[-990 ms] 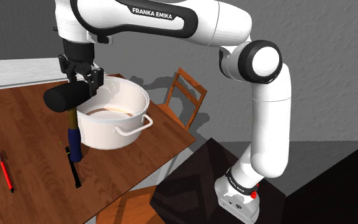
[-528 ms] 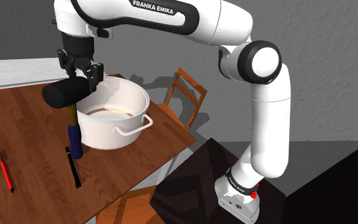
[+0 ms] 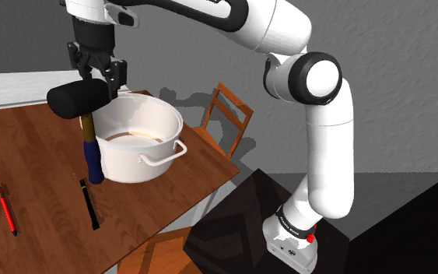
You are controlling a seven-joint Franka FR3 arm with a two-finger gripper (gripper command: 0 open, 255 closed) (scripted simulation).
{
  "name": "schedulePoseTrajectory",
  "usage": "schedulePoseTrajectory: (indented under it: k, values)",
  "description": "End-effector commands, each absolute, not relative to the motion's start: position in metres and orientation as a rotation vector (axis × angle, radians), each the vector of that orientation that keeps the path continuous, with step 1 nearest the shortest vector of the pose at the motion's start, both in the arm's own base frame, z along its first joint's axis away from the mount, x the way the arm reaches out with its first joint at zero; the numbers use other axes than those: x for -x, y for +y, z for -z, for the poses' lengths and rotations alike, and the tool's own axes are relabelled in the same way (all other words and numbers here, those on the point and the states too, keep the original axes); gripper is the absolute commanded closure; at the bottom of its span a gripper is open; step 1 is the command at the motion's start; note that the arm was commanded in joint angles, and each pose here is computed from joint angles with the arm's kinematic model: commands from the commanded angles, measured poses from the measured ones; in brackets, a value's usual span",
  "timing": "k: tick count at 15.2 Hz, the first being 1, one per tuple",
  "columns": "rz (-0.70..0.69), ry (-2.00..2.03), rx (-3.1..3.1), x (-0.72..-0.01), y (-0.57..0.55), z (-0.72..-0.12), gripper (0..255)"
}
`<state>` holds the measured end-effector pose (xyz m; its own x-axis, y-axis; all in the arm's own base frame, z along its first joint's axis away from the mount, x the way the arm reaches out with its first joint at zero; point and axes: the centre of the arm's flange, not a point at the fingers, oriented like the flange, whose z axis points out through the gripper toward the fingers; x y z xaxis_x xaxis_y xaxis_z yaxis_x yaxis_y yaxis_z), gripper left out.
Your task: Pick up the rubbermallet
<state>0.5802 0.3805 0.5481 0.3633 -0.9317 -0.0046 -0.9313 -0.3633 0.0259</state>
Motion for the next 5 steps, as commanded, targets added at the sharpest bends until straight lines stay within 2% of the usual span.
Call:
schedulePoseTrajectory:
  k: [1,5]
  values:
    - [0.028,-1.763,-2.577,-0.582,0.38,-0.559,255]
    - [0.028,-1.763,-2.577,-0.582,0.38,-0.57,255]
